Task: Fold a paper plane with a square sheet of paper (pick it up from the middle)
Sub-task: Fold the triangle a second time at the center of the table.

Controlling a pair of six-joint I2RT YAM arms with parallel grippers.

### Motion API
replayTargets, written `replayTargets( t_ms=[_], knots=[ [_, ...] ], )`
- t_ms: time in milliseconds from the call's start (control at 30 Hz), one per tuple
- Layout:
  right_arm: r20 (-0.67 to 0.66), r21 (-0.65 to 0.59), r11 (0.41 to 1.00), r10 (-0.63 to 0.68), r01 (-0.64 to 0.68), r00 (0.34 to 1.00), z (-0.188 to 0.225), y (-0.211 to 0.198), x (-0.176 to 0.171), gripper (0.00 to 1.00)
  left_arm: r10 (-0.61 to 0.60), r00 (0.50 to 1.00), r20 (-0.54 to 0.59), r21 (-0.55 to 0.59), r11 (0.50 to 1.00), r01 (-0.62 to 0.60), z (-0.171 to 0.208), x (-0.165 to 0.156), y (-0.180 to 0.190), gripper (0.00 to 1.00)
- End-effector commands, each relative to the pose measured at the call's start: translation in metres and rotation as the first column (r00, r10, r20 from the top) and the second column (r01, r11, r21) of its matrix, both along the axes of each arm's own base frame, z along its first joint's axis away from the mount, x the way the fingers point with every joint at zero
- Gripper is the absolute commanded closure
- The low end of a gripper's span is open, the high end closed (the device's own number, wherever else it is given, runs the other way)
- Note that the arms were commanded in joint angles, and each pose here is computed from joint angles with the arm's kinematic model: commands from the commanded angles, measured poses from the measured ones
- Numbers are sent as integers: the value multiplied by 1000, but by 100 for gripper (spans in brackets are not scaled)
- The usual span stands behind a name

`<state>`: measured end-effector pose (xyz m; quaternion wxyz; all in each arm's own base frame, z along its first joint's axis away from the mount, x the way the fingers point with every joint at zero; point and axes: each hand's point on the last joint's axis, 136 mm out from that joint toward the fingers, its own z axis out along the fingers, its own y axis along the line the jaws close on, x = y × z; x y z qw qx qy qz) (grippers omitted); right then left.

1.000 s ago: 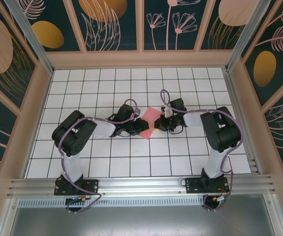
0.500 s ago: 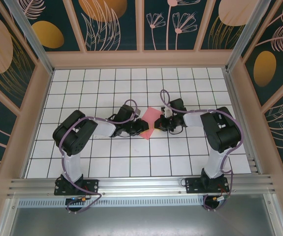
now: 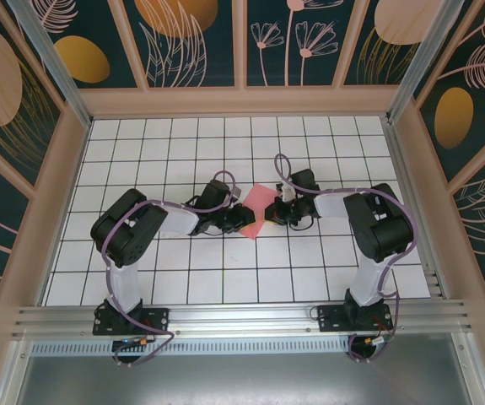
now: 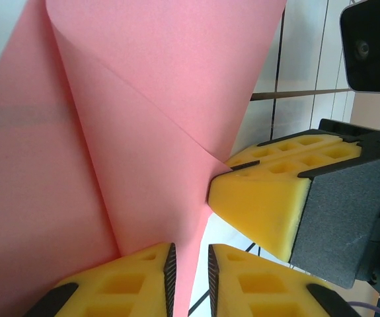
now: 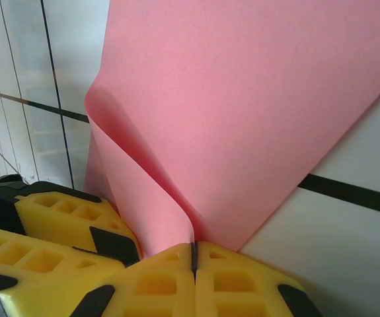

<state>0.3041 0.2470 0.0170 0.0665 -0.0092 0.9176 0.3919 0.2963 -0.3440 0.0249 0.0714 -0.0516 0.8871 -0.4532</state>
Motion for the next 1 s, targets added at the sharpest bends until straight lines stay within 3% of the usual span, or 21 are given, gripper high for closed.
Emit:
replayTargets(
  t_ms=[0, 333, 633, 967],
  knots=[
    [-6, -65, 998, -10, 9, 1000, -7, -9, -5, 94, -28, 999, -17, 20, 999, 28, -10, -4, -2, 77],
    [6, -86, 996, -25, 25, 1000, 1, -10, -1, 92, -21, 999, -42, 50, 998, 23, -18, -6, 2, 79],
    [68, -85, 995, -50, 55, 996, 25, -10, 7, 78, -14, 998, -56, 99, 995, 19, -27, -8, 8, 80],
    [114, -85, 996, -15, 25, 993, 39, 7, 3, 82, -8, 998, -63, 137, 990, 16, -31, -8, 11, 81]
  ],
)
